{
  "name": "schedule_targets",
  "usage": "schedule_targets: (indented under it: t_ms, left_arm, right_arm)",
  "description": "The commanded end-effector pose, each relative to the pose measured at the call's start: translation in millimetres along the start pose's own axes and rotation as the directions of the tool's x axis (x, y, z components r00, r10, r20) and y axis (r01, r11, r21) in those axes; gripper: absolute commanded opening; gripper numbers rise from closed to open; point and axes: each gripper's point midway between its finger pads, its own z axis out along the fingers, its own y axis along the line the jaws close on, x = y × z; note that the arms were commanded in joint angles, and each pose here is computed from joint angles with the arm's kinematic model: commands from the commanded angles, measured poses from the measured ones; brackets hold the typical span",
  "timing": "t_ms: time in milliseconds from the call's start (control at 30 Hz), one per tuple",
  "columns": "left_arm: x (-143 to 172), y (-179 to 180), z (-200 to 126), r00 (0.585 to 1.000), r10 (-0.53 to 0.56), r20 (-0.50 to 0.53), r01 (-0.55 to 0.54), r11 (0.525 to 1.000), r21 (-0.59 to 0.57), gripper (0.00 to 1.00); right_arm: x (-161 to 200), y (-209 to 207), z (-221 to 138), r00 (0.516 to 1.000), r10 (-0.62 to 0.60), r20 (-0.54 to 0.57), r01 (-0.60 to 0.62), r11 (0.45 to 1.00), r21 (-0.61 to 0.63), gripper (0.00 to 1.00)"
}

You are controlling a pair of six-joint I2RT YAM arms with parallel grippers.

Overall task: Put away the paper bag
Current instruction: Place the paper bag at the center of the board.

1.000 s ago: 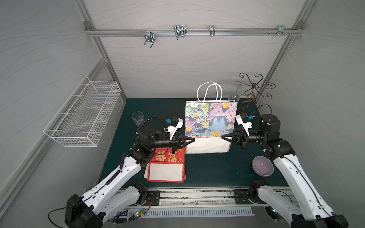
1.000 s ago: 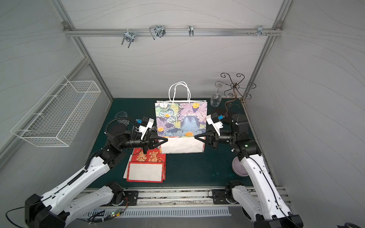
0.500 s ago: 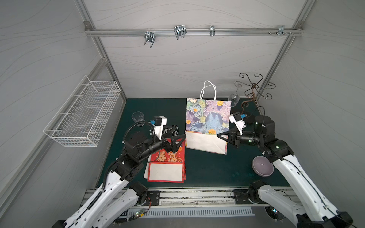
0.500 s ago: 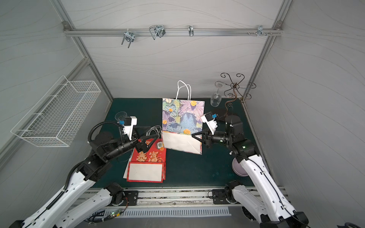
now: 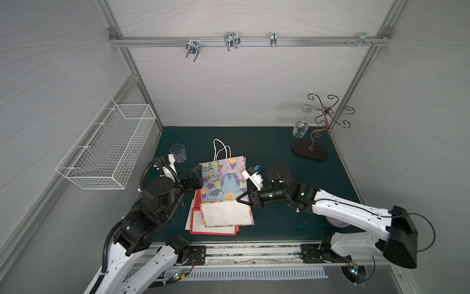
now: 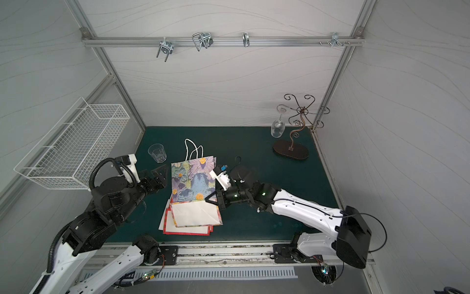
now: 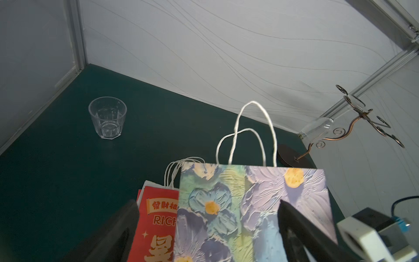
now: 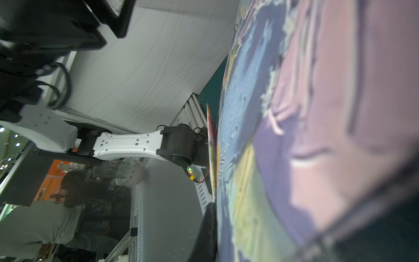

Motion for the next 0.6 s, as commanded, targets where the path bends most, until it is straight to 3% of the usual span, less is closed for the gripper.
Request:
schedule_targets:
  t_ms: [0,333,500,567]
  left_arm:
    - [-8.3,10.2,-14.6,0.998,-0.068,0.002,0.068,0.996,-0.051,0.97]
    - [8.0,26.5,-20.2,0.995,-0.091,-0.036,0.087,0.991,-0.103,0.97]
    - [15.0,30.2,-13.0,0.995,-0.085,-0.053,0.077,0.988,-0.133,0.97]
    - [18.2,34.0,-9.4,0.995,-0.083,-0.058,0.073,0.985,-0.159,0.97]
  right_arm:
    - [-19.9,7.8,26.4,0.992,0.066,0.104,-0.064,0.998,-0.024,0.0]
    - [10.0,-75.3,101.8,0.957,0.287,0.047,-0.288,0.957,0.017,0.0]
    - [43.4,-126.4,109.7,0.957,0.288,-0.046,-0.271,0.936,0.225,0.01]
    - [53.6,-138.2,106.9,0.962,0.261,-0.081,-0.226,0.927,0.3,0.07]
